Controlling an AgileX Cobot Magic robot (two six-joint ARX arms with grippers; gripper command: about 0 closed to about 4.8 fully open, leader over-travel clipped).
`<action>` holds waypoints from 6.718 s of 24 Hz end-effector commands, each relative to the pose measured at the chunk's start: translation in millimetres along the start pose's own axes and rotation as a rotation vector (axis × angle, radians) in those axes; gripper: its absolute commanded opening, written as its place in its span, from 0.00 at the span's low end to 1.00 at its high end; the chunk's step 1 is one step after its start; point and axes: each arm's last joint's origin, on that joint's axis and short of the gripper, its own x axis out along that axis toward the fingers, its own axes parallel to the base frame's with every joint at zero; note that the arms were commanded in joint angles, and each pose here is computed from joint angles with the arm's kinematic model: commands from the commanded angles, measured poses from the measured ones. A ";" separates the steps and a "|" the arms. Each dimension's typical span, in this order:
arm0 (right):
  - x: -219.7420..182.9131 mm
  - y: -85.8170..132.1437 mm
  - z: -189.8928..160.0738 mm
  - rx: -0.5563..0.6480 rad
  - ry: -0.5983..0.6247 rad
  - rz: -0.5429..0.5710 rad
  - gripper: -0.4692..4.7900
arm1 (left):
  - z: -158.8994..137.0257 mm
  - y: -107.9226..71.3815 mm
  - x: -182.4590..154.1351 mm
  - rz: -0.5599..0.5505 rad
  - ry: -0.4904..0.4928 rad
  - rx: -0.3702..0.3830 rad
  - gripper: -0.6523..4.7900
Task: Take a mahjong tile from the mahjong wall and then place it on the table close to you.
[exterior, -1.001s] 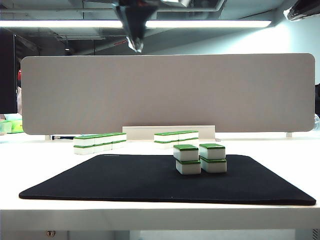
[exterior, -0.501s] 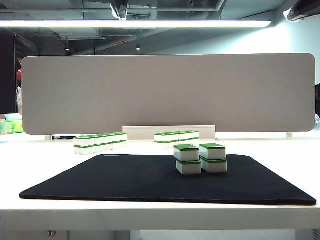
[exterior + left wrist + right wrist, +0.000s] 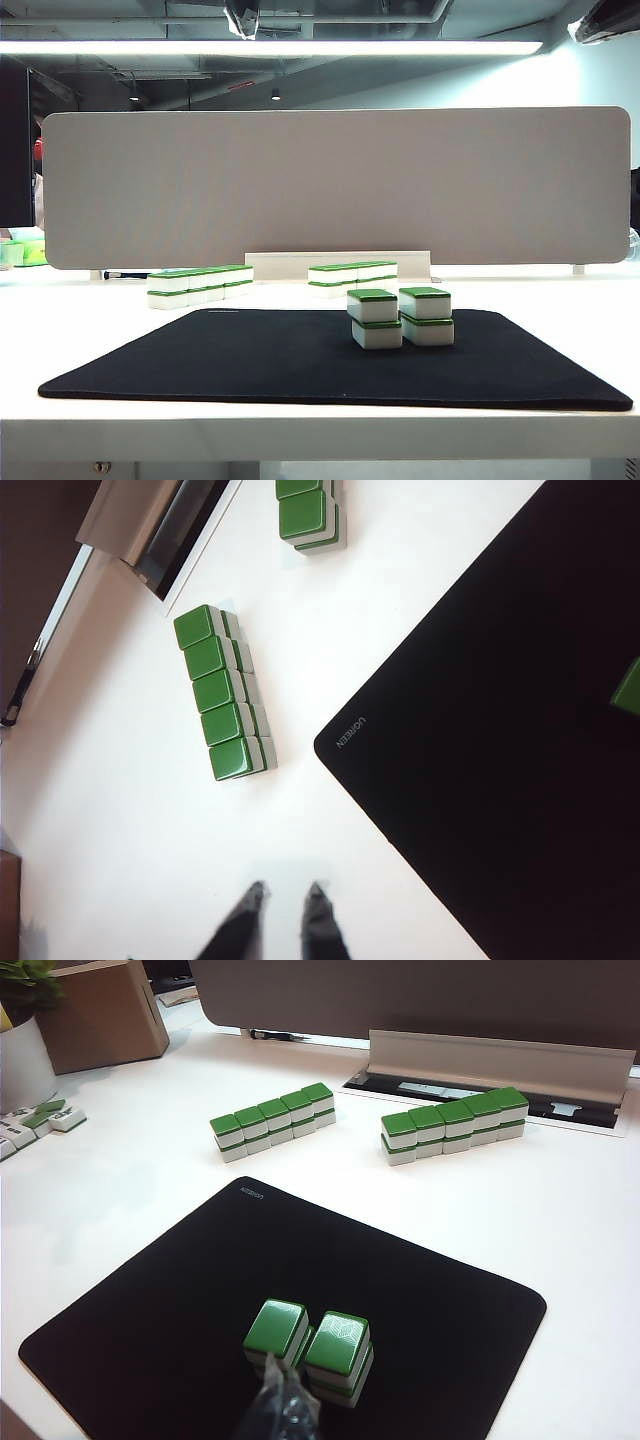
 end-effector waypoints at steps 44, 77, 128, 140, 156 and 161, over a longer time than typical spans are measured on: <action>-1.0 0.9 3.7 -0.011 -0.023 0.005 0.09 | -310.4 -75.5 47.1 0.498 -0.556 -0.968 0.21; -1.1 0.8 3.7 -0.011 -0.023 0.003 0.09 | -374.9 -137.9 90.2 0.437 -0.607 -1.055 0.21; -31.2 -14.2 -31.7 -0.014 -0.183 -0.374 0.09 | -374.1 -138.5 90.3 0.402 -0.621 -1.043 0.21; -33.8 -20.1 -61.9 -0.005 -0.217 -0.488 0.09 | -374.1 -138.5 90.3 0.402 -0.621 -1.043 0.21; -30.4 -25.5 -91.3 0.006 -0.203 -0.537 0.09 | -374.1 -138.5 90.3 0.402 -0.621 -1.044 0.21; -28.2 -28.5 -99.7 0.020 -0.186 -0.560 0.09 | -374.1 -138.5 90.3 0.402 -0.621 -1.044 0.21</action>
